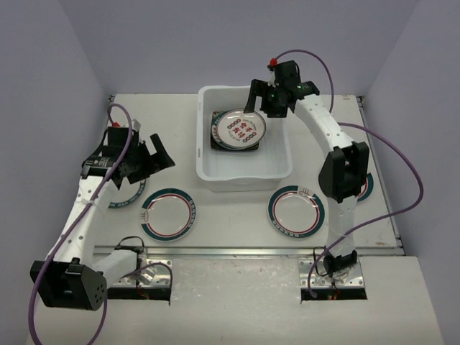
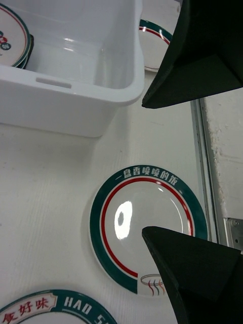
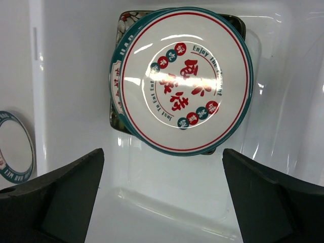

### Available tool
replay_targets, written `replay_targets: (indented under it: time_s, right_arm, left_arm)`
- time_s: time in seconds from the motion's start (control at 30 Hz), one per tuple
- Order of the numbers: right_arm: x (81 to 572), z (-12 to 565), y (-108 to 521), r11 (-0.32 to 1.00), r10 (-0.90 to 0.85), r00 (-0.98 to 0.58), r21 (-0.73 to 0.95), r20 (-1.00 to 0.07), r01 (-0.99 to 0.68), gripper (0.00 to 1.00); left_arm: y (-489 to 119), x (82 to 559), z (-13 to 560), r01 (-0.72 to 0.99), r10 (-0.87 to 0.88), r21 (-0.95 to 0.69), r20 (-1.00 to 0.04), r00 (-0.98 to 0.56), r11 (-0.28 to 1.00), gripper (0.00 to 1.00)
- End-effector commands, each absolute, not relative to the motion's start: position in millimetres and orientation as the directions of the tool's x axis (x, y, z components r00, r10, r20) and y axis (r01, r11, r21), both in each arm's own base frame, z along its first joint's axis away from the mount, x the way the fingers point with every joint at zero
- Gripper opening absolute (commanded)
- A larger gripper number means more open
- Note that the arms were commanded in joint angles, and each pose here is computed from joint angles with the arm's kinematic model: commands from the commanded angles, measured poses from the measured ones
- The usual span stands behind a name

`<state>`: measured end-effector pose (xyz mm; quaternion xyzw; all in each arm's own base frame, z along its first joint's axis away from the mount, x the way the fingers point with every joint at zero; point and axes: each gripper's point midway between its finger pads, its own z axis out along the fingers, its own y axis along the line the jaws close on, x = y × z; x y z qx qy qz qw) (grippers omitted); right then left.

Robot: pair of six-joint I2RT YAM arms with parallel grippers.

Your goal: Place the plates into the plastic bin on the countertop

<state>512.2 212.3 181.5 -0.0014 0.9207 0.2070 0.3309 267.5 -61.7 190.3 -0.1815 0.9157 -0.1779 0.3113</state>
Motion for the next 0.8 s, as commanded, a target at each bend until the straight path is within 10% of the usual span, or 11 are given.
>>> replay_targets:
  time_s: [0.0,0.27,0.77]
  right_arm:
    - [509,238,214,0.919,0.108,-0.72,0.345,-0.686,-0.191,0.99]
    - [439,333,196,0.911,0.139,-0.602,0.339,-0.786,-0.232,0.99]
    - [297,290,118,0.914,0.283,-0.601,0.4,-0.747,-0.067,0.99]
  left_arm:
    - [-92,274,202,-0.114,-0.42,-0.524,-0.514,-0.747,0.844,1.0]
    - [-184,234,200,0.005,-0.348,-0.578,-0.498,-0.794,0.816,1.0]
    - [-381,195,127,0.114,-0.334,-0.776,-0.393,-0.857,0.62,1.0]
